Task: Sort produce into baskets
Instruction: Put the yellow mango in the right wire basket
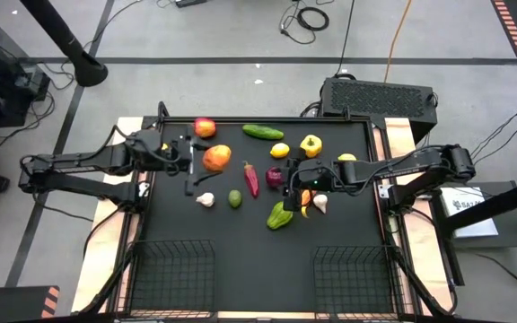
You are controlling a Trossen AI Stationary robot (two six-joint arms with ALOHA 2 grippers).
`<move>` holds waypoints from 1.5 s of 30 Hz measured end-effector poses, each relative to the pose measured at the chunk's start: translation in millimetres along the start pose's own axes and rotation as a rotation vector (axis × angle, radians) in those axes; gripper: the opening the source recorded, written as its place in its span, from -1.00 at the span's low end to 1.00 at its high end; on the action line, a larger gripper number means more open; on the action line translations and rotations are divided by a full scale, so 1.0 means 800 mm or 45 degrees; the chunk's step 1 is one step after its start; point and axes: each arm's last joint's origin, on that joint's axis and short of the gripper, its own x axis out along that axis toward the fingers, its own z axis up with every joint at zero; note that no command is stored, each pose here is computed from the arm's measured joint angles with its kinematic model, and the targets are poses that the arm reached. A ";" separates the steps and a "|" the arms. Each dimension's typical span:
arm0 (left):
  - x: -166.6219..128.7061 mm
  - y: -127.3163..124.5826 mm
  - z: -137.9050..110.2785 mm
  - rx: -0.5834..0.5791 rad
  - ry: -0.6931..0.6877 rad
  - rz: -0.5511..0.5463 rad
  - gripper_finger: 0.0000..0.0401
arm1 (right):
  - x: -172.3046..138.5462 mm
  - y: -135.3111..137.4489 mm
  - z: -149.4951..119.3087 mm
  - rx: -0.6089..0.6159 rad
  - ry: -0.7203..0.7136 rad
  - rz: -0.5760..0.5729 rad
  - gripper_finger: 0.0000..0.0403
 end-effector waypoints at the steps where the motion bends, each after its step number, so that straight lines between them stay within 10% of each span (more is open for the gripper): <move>1: 0.000 0.000 -0.001 0.000 0.008 0.009 0.50 | 0.000 0.000 0.000 -0.004 -0.003 0.000 -0.14; 15: 0.013 -0.018 -0.010 -0.280 0.108 -0.177 0.51 | -0.018 0.040 0.027 -0.510 -0.261 0.040 -0.11; 22: 0.045 -0.042 -0.028 -0.406 0.254 -0.462 0.51 | -0.031 0.056 0.047 -0.676 -0.475 -0.007 0.24; 31: 0.078 -0.063 -0.051 -0.365 0.389 -0.529 0.51 | -0.035 0.055 0.060 -0.680 -0.735 0.164 0.85; 45: 0.091 -0.066 -0.054 -0.363 0.362 -0.530 0.51 | 0.011 0.066 0.053 -0.761 -0.657 0.180 0.89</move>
